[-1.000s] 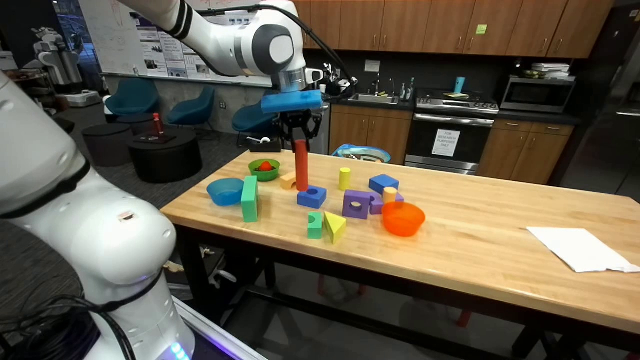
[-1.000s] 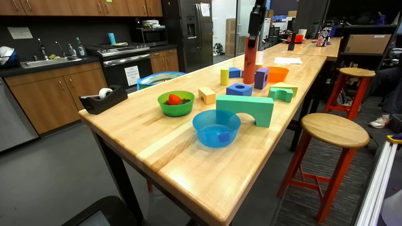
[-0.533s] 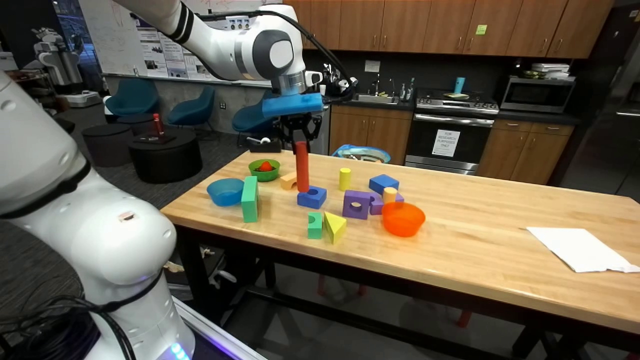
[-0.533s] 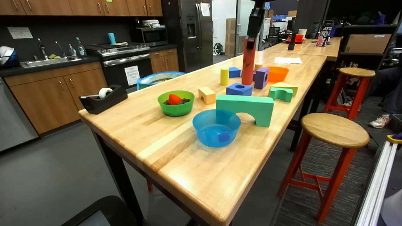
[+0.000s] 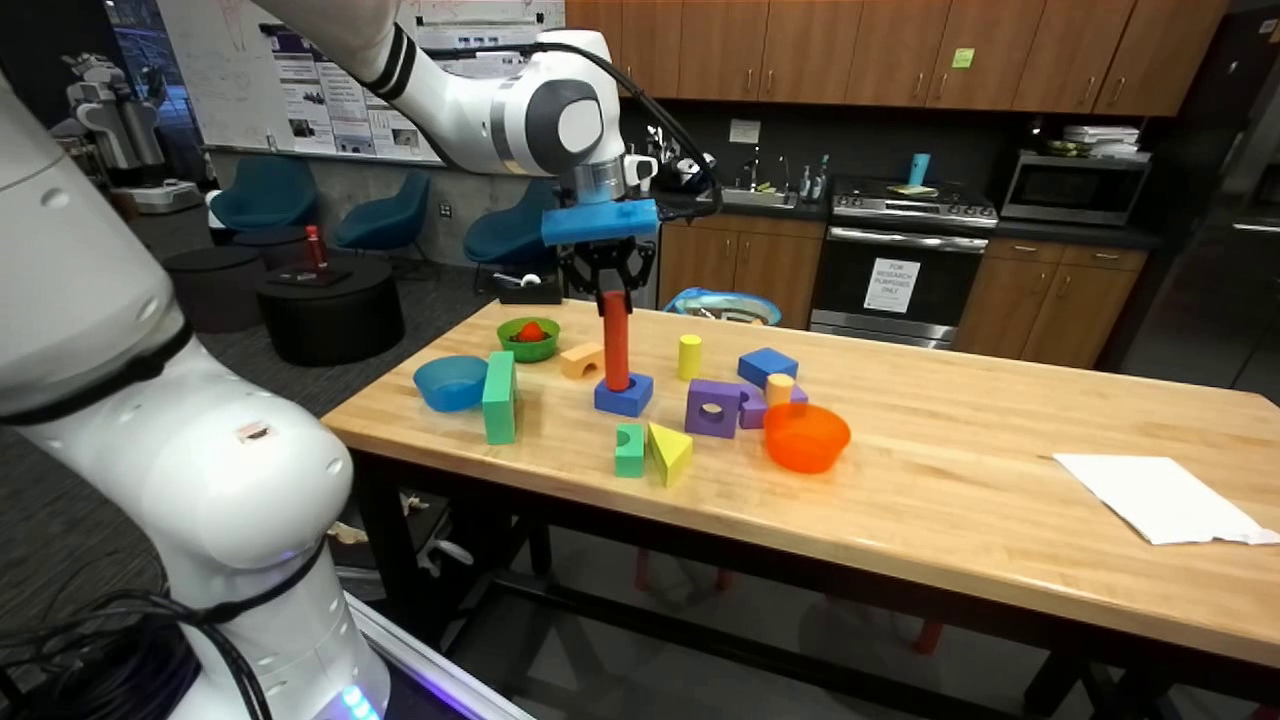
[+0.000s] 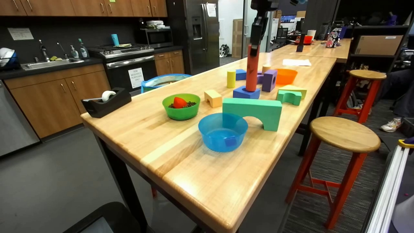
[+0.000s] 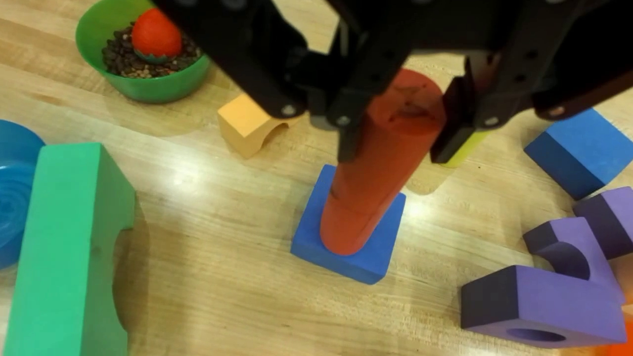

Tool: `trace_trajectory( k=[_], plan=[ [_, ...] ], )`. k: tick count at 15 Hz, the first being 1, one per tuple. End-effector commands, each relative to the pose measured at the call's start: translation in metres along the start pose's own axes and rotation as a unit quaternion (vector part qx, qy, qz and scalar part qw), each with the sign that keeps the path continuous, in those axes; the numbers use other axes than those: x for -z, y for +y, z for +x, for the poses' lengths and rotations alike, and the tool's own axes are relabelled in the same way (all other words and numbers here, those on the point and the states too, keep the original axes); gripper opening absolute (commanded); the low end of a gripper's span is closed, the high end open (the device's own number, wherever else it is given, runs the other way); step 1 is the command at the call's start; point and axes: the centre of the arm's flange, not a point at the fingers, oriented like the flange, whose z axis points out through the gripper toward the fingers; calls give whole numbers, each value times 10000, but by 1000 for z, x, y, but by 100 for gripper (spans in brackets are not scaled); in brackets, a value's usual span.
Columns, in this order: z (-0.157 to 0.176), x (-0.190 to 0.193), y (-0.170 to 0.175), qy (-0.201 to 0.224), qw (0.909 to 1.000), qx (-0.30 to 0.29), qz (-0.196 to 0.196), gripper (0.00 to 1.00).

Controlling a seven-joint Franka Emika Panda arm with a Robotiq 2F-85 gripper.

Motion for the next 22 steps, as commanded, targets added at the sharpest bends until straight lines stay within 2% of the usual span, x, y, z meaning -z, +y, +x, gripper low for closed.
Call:
trace_trajectory(
  k=[1,11,22],
  plan=[
    [10,-5,11,-21,10000,34,-29,15],
    [21,-2,2,-13,9998,171,-51,15],
    [26,-6,14,-28,10000,88,-20,15]
  ],
)
